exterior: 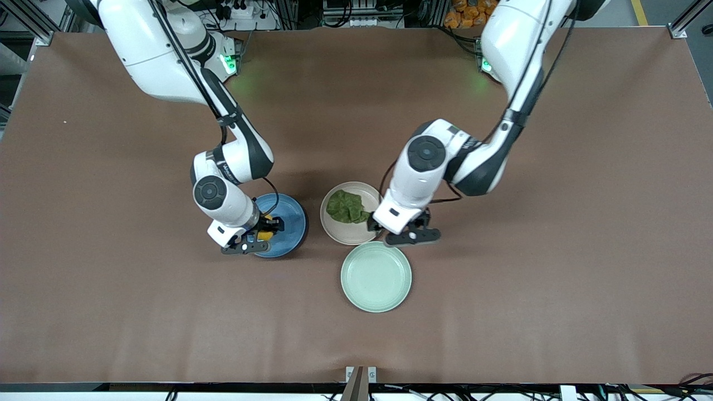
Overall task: Place lemon and lettuce in plates
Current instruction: 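Open the left gripper to drop the lettuce onto the cream plate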
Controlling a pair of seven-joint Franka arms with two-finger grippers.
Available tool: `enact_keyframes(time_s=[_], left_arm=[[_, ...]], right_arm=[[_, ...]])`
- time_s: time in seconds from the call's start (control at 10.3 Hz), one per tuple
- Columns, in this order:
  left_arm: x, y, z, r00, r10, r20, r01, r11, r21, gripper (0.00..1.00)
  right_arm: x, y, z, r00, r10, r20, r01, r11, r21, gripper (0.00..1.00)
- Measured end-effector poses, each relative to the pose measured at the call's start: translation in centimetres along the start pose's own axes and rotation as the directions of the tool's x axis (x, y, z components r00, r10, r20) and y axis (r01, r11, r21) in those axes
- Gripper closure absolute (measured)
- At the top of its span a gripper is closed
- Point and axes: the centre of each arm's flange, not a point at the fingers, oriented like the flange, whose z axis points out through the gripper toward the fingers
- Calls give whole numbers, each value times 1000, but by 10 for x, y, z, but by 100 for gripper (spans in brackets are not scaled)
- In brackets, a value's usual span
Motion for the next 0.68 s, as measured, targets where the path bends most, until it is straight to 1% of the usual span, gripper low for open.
enact_keyframes(time_s=[0.1,0.19,0.29,0.49,0.58,0.68], left_arm=[[13,-16,-9,1000,-5,-1,5,1000,10,0],[24,-30,-12,1000,-15,-3,15,1000,17,0],[33,-43,-11,1000,-19,-5,19,1000,25,0],[53,-78,-10,1000,-11,6,11,998,69,0],[64,-100,-16,1000,-4,20,2,996,91,0],[74,-123,-26,999,5,46,-10,993,115,0]], right_arm=[[0,0,2,1000,0,-2,0,1000,-1,41],[1,-1,1,1000,1,-5,-1,1000,0,34],[2,-1,0,1000,1,-7,-1,1000,1,31],[1,-1,0,1000,1,-7,-1,1000,1,5],[2,-1,0,1000,1,-8,-1,1000,1,0],[5,-1,-3,1000,3,-16,-2,1000,3,0]])
